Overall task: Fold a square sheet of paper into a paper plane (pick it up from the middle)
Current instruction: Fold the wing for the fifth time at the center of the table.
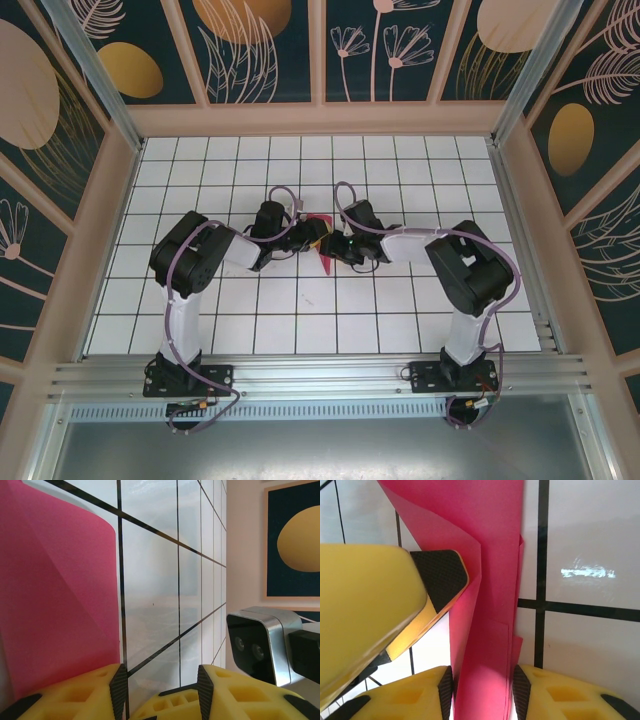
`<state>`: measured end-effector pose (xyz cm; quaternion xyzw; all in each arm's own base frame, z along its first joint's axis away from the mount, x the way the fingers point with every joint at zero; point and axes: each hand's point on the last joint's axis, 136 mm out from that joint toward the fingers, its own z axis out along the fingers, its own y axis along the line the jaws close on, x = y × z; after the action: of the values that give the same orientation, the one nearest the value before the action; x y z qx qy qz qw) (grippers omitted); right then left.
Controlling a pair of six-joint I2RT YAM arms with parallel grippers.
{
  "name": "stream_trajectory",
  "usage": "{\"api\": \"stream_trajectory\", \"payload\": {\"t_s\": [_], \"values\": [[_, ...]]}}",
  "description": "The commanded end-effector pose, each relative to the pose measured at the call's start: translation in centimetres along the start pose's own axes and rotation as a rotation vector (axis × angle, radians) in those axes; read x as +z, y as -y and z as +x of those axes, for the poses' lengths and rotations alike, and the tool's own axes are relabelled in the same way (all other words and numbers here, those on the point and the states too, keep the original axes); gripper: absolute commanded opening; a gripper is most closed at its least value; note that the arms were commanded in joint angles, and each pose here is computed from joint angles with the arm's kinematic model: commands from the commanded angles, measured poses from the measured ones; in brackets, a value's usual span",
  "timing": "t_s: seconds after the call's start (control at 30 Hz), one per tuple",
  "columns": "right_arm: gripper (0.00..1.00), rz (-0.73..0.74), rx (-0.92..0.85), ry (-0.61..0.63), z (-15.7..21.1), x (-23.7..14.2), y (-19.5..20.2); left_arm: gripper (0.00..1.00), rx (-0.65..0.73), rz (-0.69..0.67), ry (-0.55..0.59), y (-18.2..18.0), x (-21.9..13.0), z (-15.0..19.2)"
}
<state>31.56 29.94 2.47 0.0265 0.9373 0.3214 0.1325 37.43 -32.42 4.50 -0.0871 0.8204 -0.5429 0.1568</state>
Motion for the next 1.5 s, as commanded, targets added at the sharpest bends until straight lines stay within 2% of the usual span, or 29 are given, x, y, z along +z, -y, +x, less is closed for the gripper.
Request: {"api": "stream_trajectory", "payload": {"t_s": [0.0, 0.23, 0.6, 0.7, 0.8, 0.93, 1.03, 1.17, 1.23, 1.47], "values": [[0.36, 0.121, -0.003, -0.028, 1.2, 1.8, 2.8, 0.45, 0.004, 0.001, -0.003, 0.2, 0.1, 0.0], [0.28, 0.158, 0.044, -0.045, 2.0, 2.1, 4.6, 0.45, 0.005, 0.002, -0.003, 0.3, 0.1, -0.1], [0.21, 0.295, 0.055, -0.064, 3.6, 2.7, 8.0, 0.45, -0.009, -0.018, -0.007, -0.8, 0.1, 0.4], [0.23, 0.256, 0.053, -0.049, 3.0, 2.1, 7.0, 0.45, -0.019, -0.046, -0.005, -1.5, 0.0, 0.5], [0.25, 0.185, 0.044, 0.007, 1.2, 0.1, 4.8, 0.45, -0.024, -0.062, -0.005, -2.0, -0.2, 0.8], [0.25, 0.04, -0.032, 0.098, -1.5, -3.9, 0.5, 0.45, -0.02, -0.059, -0.002, -1.9, -0.3, 0.8], [0.22, -0.078, -0.061, 0.099, -1.3, -5.2, -2.3, 0.45, -0.016, -0.05, -0.004, -1.6, -0.1, 0.6], [0.14, -0.204, -0.088, 0.035, 0.4, -4.6, -5.1, 0.45, -0.014, -0.043, -0.001, -1.3, -0.1, 0.4], [0.1, -0.208, -0.087, 0.01, 1.1, -3.6, -5.5, 0.45, -0.014, -0.04, -0.002, -1.1, 0.0, 0.4], [0.05, -0.197, -0.048, -0.015, 1.2, -1.1, -4.8, 0.45, -0.013, -0.033, -0.007, -1.0, 0.0, 0.4]]}}
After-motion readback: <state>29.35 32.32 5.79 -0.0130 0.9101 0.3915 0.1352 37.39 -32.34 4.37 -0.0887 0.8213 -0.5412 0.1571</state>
